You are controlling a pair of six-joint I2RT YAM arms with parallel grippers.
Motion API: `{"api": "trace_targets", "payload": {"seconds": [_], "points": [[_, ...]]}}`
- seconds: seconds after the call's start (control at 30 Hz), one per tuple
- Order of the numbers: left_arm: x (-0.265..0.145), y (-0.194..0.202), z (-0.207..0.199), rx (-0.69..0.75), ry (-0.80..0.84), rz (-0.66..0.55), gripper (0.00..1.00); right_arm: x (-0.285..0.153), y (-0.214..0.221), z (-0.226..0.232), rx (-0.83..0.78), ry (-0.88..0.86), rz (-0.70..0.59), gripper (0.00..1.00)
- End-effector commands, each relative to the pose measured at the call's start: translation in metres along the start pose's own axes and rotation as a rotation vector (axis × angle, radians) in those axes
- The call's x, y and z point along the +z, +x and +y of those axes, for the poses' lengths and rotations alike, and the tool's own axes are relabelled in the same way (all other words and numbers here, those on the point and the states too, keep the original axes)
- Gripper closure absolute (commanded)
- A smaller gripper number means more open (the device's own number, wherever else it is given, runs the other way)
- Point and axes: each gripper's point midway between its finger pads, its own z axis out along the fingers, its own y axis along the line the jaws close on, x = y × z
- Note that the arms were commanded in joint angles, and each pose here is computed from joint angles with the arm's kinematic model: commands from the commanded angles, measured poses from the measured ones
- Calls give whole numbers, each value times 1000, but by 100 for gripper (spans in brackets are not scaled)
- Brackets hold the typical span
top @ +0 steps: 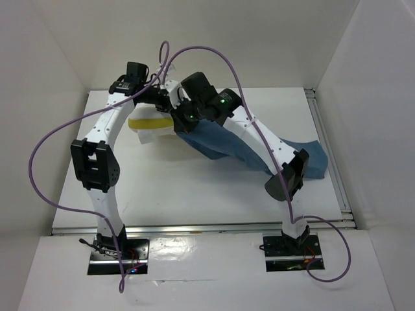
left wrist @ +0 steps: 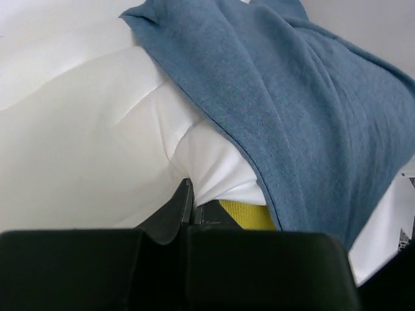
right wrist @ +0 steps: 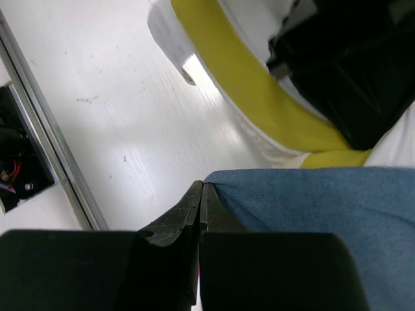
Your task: Put the pillow into the pillowcase
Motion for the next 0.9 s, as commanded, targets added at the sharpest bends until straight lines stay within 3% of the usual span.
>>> {"api": "trace_targets", "payload": {"seconds": [0.0,0.13,0.27,0.37,0.5,0.6,0.87], "points": [[-20,-37,-52,116,102,-109,100,-34,-20,17,-3,-33,-94,100],[-40,-28,-69,211,98,-93,100,-62,-25,0,-1,66,-126,100],[-65,10,-102,268,144,-2,100,-115,-47,-1,-63,151,-225,100],[-89,27,-133,399,158,1,100,-149,-61,1,-96,196,-298,100],[-113,39,-162,470,136,-15,100,-184,-79,10,-127,209,-392,100],[-113,35,-164,425,131,-32,100,-180,-81,11,-132,198,-402,100],[-64,29,-80,221,31,-8,100,-85,-63,-45,-153,183,-383,100]]}}
